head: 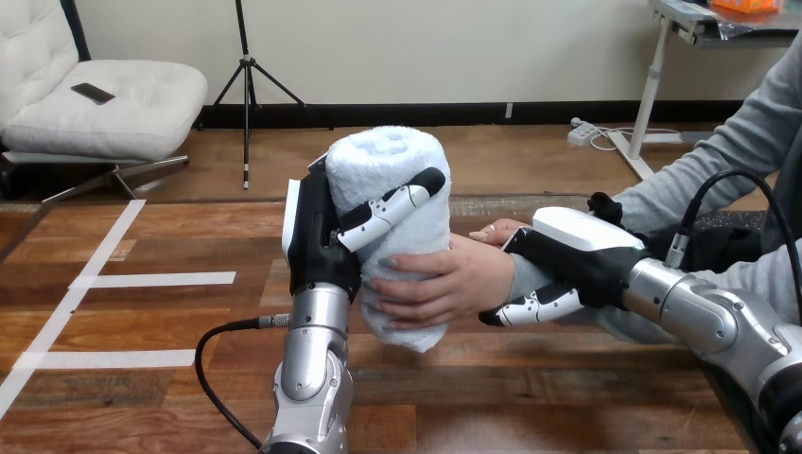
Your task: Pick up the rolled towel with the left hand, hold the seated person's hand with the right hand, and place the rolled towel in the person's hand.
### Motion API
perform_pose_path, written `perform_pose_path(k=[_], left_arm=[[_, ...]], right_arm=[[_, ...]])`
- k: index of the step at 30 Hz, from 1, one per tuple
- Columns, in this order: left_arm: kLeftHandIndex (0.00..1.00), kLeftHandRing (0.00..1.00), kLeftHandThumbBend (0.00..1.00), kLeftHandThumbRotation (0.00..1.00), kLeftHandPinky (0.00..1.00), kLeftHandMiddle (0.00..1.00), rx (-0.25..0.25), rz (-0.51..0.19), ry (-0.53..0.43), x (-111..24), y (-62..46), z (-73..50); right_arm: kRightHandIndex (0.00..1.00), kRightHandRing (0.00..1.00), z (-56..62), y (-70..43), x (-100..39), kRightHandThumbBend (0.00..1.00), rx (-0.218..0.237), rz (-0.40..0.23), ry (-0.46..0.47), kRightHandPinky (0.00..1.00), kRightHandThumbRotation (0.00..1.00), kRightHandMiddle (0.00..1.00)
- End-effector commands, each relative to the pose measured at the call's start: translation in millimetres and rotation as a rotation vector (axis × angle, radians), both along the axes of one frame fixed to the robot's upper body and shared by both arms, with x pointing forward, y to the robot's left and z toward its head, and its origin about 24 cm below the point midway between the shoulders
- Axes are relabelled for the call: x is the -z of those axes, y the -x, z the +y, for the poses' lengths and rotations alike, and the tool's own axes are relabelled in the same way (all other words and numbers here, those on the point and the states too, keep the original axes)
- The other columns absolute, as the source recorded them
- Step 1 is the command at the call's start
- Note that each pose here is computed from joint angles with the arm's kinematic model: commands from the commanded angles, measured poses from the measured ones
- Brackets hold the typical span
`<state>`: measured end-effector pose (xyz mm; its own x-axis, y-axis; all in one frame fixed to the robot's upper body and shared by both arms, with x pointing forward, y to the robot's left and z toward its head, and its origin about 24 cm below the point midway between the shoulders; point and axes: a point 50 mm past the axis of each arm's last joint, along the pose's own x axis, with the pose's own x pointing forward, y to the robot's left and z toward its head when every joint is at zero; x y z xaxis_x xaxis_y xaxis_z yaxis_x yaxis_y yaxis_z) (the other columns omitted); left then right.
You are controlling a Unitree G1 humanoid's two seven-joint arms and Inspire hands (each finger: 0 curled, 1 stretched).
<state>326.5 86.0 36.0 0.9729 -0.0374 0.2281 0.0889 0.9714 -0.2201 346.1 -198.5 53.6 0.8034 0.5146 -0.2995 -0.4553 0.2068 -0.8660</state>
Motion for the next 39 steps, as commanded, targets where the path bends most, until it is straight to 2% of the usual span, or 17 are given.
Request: perform_pose_path(k=[1,18,32,36,39], left_arm=[[0.41,0.32,0.64,0.00,0.29,0.38,0.053,-0.134,0.057,-40.5,-15.4,-26.2],[0.41,0.33,0.65,0.00,0.29,0.39,0.057,-0.134,0.054,-41.4,-15.6,-27.6],[0.41,0.33,0.66,0.00,0.29,0.39,0.063,-0.133,0.066,-40.3,-15.1,-26.2],[0.43,0.37,0.68,0.00,0.32,0.43,0.091,-0.123,0.010,-37.8,-15.8,-24.9],[0.51,0.44,0.74,0.11,0.36,0.51,0.118,-0.114,-0.038,-35.8,-16.8,-23.6]], right_arm=[[0.30,0.25,22.0,-18.4,-33.5,0.59,-0.059,-0.110,-0.036,0.23,0.53,0.28],[0.29,0.25,20.0,-17.9,-32.7,0.58,-0.053,-0.104,-0.043,0.24,0.53,0.28],[0.26,0.21,18.5,-16.3,-32.4,0.58,-0.053,-0.116,-0.063,0.20,0.49,0.25],[0.25,0.21,17.6,-15.9,-32.4,0.57,-0.054,-0.118,-0.063,0.20,0.48,0.24],[0.25,0.20,17.1,-15.6,-32.3,0.57,-0.053,-0.119,-0.064,0.19,0.47,0.24]])
